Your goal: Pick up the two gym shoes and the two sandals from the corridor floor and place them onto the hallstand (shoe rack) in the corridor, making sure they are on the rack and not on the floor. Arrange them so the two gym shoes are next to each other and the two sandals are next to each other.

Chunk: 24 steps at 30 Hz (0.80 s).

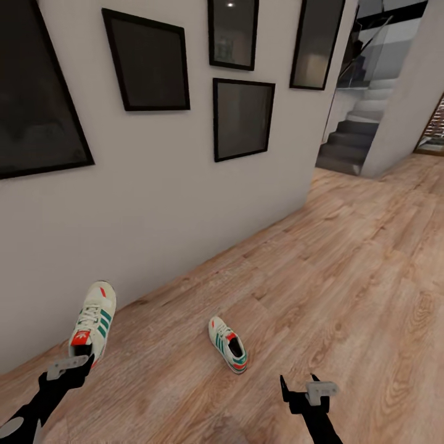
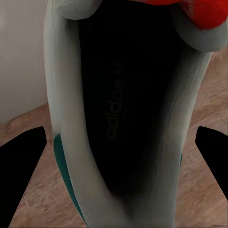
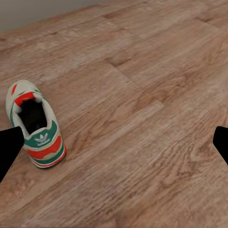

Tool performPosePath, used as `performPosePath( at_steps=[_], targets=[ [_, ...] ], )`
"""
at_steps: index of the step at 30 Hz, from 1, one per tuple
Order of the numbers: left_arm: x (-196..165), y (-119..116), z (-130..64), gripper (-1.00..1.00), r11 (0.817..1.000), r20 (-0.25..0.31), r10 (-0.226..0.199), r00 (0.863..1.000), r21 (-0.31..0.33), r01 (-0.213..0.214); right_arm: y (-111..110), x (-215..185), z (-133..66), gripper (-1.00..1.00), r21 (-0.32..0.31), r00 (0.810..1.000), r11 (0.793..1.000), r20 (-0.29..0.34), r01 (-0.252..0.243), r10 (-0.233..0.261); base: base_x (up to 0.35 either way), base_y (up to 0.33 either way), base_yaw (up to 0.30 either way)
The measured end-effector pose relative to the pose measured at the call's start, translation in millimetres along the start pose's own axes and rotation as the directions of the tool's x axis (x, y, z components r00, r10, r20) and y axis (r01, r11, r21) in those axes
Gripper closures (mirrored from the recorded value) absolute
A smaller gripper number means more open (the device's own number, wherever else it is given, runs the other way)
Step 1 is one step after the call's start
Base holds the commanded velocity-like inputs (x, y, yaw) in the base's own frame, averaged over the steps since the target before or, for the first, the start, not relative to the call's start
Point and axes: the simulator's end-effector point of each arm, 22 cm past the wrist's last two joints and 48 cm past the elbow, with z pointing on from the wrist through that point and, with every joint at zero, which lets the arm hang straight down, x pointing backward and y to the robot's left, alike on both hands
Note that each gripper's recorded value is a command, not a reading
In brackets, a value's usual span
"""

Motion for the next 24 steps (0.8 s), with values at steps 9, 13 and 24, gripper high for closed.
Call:
performPosePath(
  at_steps=[9,13,24],
  targets=[
    [10.2,-24.9,1.2,1.00,1.000,-0.010,-0.030,1.000,0.005,0.030,-0.7,1.1,-0.2,-1.00,0.001,1.000,1.000,-0.003,0.001,-0.001,0.000,0.000,0.278],
    [12.4,-12.7,1.1,1.00,0.996,-0.009,-0.038,0.999,-0.083,0.037,-0.5,1.1,-0.2,-1.00,0.000,1.000,1.000,-0.003,0.001,-0.001,0.000,0.000,0.279],
    [12.2,-11.4,0.9,1.00,0.995,-0.007,-0.042,0.999,-0.089,0.041,-0.2,1.2,-0.2,-1.00,-0.001,1.000,1.000,-0.003,0.002,-0.002,0.000,0.000,0.279]
  ],
)
